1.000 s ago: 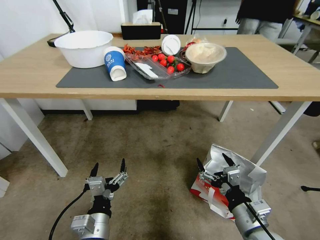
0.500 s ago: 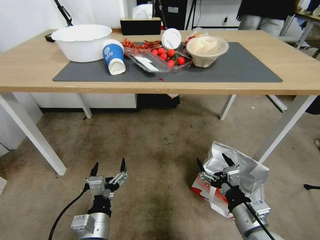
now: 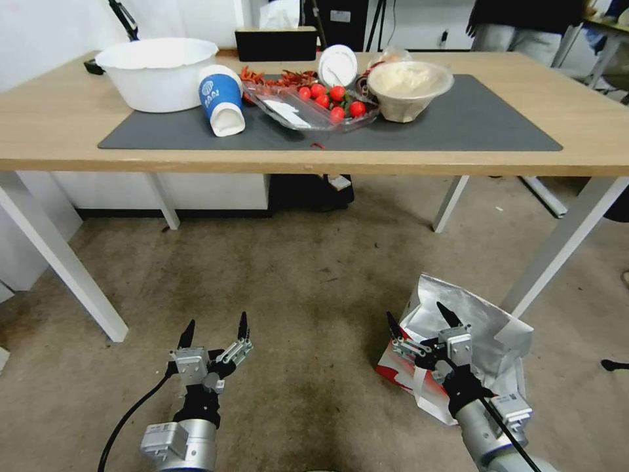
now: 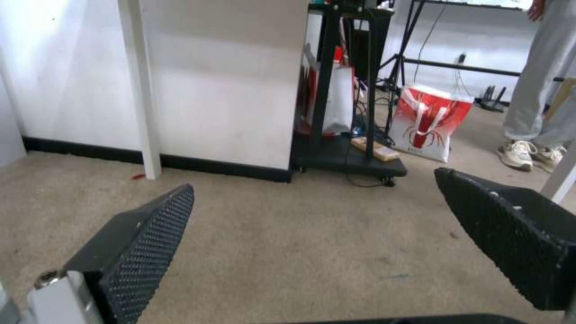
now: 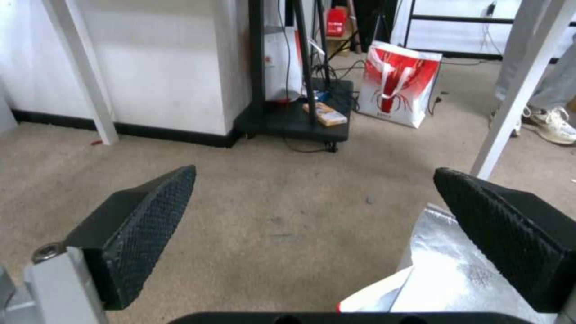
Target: Pick up the food delivery bag from the floor and place it on the table.
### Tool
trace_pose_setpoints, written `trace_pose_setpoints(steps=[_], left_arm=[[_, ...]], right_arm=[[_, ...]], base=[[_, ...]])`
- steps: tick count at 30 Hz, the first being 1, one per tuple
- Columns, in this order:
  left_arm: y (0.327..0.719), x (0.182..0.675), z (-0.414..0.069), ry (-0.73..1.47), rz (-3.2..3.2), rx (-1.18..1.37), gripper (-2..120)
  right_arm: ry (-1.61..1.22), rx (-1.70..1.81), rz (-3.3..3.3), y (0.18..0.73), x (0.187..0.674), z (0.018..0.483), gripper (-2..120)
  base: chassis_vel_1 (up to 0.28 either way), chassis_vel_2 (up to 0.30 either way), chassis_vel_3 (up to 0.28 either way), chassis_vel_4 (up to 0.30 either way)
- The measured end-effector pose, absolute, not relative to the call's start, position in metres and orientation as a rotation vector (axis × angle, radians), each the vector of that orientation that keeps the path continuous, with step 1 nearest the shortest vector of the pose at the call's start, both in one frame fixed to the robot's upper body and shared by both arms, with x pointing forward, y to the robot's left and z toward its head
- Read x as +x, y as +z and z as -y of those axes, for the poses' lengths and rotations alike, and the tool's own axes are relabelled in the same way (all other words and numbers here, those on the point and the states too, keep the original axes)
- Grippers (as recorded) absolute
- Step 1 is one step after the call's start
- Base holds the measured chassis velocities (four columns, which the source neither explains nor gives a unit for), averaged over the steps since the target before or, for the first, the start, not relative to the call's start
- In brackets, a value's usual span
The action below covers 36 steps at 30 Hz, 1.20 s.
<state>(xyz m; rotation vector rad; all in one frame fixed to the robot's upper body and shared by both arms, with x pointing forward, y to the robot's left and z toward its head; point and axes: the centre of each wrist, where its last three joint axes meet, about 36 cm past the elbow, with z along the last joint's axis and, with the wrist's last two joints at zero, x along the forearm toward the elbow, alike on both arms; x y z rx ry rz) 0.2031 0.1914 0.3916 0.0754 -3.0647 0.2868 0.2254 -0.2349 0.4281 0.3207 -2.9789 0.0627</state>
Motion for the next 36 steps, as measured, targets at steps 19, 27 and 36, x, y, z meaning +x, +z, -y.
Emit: trace_pose_setpoints(steps=[19,27,36], left_arm=[[0.3908,0.2026,-0.1917,0.287,3.067,0.076,100],[0.3944,0.2032,-0.1921,0.287,3.078,0.064,100],[0.3934,0.2000,-0.1899,0.289,3.078,0.051,100]], right_arm=[[0.063,0.318,2.979,0.4287,0.2245,0.2346,100],[0.066,0.316,2.979,0.4289,0.2237,0.2349,100],[0.069,0.314,2.987,0.4315,0.2236,0.2347,100]], base=[[0.000,0.000,0.000,0.000],[0.000,0.000,0.000,0.000],[0.000,0.000,0.000,0.000]])
